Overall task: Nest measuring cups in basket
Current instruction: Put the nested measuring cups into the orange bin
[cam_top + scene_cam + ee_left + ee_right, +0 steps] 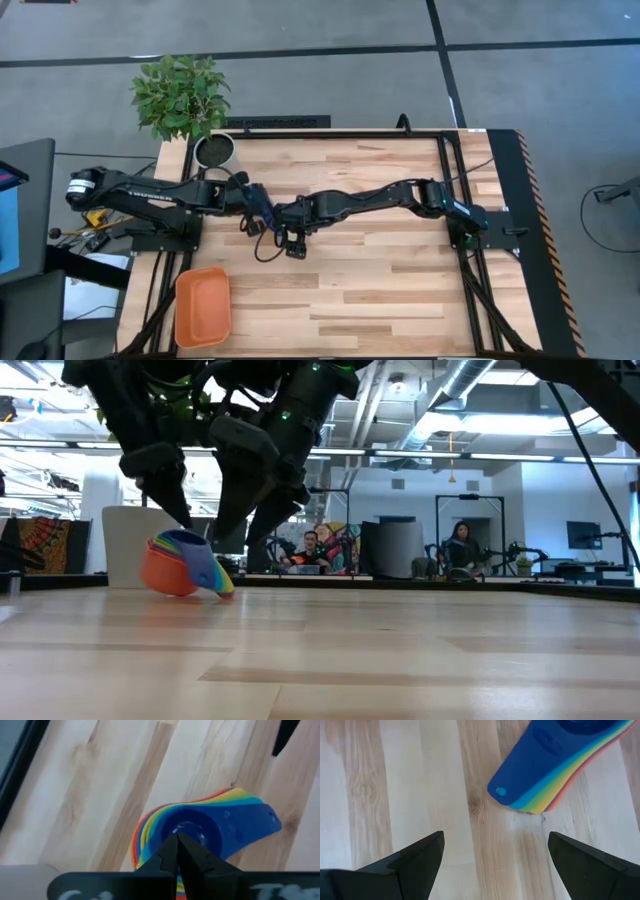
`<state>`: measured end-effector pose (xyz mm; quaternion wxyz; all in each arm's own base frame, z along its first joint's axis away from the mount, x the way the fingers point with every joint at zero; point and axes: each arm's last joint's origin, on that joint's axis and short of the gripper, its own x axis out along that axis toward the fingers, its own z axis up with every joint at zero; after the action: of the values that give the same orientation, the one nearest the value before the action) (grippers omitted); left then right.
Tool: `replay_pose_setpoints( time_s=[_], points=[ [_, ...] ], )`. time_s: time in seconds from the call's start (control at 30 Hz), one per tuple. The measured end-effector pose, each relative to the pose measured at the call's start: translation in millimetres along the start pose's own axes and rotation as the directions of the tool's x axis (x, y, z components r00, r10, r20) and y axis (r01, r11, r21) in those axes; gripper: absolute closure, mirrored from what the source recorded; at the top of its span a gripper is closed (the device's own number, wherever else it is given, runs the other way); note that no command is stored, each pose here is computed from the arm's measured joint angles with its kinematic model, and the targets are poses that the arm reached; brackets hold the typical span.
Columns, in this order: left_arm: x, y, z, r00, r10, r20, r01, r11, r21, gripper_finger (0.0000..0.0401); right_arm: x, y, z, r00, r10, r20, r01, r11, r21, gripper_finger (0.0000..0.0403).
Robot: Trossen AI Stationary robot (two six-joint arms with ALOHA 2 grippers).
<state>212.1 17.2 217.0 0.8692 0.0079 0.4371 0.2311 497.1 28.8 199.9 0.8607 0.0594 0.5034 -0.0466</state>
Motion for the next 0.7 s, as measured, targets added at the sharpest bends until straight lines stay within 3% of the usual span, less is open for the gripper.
replay_pose_setpoints(
  time_s=[0.5,0.7],
  points=[
    [11.8,11.3,-10.2,0.999,0.020,-0.046,-0.023,0.998,-0.051,0.0401,-0.5,7.8,-1.4,1.000,0.007,0.002,-0.006,0.999,-0.035,0.0024],
    [0.0,12.6,-8.9,1.000,0.008,-0.011,-0.009,0.998,-0.070,0.0401,-0.1,2.0,1.3,1.000,0.003,0.017,-0.003,0.999,-0.043,0.0024]
  ],
)
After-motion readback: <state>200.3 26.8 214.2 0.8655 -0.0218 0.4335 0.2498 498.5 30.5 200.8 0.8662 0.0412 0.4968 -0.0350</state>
